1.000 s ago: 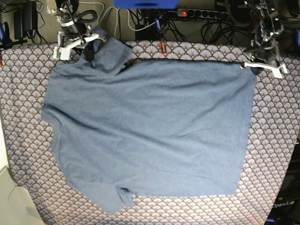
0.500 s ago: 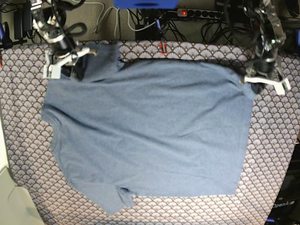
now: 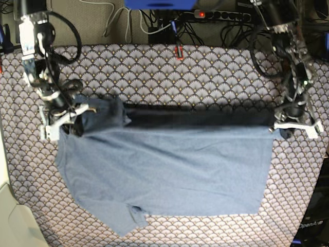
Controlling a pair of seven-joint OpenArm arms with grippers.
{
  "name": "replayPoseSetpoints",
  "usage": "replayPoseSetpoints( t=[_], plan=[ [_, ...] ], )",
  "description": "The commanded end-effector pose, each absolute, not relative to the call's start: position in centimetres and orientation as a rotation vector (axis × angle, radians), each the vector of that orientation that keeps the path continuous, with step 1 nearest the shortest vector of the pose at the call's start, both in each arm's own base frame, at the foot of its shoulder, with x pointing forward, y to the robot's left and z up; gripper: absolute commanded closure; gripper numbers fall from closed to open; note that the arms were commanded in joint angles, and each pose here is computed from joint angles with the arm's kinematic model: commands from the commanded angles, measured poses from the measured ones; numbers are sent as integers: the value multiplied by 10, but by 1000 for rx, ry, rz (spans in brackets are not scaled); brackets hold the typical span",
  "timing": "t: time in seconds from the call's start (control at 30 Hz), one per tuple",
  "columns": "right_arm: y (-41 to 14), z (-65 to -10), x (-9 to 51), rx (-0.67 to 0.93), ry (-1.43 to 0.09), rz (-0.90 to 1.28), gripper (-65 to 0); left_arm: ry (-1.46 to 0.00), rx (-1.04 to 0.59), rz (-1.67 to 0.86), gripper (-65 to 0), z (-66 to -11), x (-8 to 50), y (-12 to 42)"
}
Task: Fold the T-shirt properly
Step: 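Lift the collar edge with both grippers and fold it toward the hem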
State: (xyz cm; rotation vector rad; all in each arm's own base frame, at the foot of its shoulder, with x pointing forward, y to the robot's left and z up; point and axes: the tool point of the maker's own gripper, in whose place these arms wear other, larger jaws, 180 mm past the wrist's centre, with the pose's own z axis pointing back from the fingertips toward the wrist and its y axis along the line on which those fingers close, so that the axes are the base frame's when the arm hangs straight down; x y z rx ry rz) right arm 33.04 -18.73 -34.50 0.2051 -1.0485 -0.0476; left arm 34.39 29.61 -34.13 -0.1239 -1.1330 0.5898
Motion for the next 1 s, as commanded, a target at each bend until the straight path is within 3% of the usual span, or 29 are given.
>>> replayPoseSetpoints(
  t=[0.0,0.23,0.53,0.77,0.97],
  plan=[
    [-199,-331,345,177,-1102,-48,0,-1199,-122,586,-6,-322,359,304],
    [-228,-340,390,136,-1095,-107,0,-1180,-160,647,-6,-327,405,316],
    [-214,-352,440,147,-1053,88,0,-1175,-171,587,-6,-322,455,307],
    [-205,-355,457,33,-1094,243,0,-1218,-33,397,-6,-328,480,286],
    [-203,-348,467,-58,-1132,337,0,-1217,-21,389,-6,-323,492,287]
  ],
)
